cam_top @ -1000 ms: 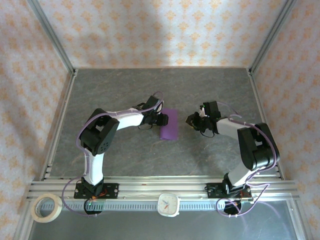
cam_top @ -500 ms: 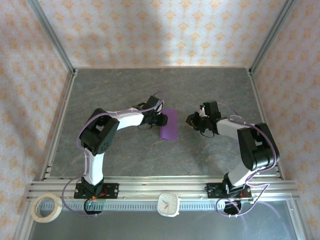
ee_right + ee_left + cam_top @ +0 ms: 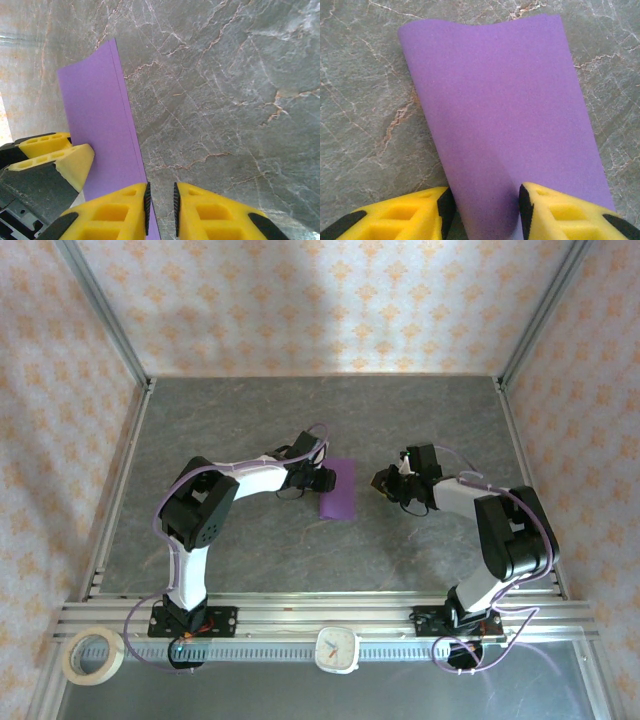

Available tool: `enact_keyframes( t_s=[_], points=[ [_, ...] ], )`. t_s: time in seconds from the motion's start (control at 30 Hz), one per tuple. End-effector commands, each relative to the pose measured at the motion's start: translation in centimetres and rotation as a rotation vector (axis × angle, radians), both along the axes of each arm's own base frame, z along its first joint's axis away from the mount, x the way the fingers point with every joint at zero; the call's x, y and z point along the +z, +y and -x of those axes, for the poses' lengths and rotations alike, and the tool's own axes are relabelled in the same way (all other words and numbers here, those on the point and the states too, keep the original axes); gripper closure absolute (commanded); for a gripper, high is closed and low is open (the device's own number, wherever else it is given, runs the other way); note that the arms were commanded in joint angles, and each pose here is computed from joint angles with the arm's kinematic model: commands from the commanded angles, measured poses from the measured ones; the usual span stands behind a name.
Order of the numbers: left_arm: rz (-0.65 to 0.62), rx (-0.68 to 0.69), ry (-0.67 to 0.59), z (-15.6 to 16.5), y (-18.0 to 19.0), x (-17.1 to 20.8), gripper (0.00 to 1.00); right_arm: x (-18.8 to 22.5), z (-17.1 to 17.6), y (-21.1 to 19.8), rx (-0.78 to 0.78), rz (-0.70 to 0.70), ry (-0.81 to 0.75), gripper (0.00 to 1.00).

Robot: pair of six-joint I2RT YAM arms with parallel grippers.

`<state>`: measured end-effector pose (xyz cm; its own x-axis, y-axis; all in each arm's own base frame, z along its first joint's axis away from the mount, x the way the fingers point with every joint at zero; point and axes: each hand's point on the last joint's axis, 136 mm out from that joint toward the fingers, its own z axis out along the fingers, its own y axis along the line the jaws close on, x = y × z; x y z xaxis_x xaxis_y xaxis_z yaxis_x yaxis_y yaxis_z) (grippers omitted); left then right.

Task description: Fold a paper plane with a square sheet of paper (pick it up from the middle)

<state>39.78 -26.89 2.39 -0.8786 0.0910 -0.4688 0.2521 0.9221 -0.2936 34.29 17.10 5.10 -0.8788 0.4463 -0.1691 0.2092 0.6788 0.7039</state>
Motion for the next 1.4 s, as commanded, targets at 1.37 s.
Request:
enact_keyframes(
  t_s=[1.37],
  points=[
    [-0.176, 0.027, 0.079, 0.22, 3.01, -4.95, 0.49, 0.85, 0.42, 0.28, 0.008, -0.023, -0.022, 0.78]
  ],
)
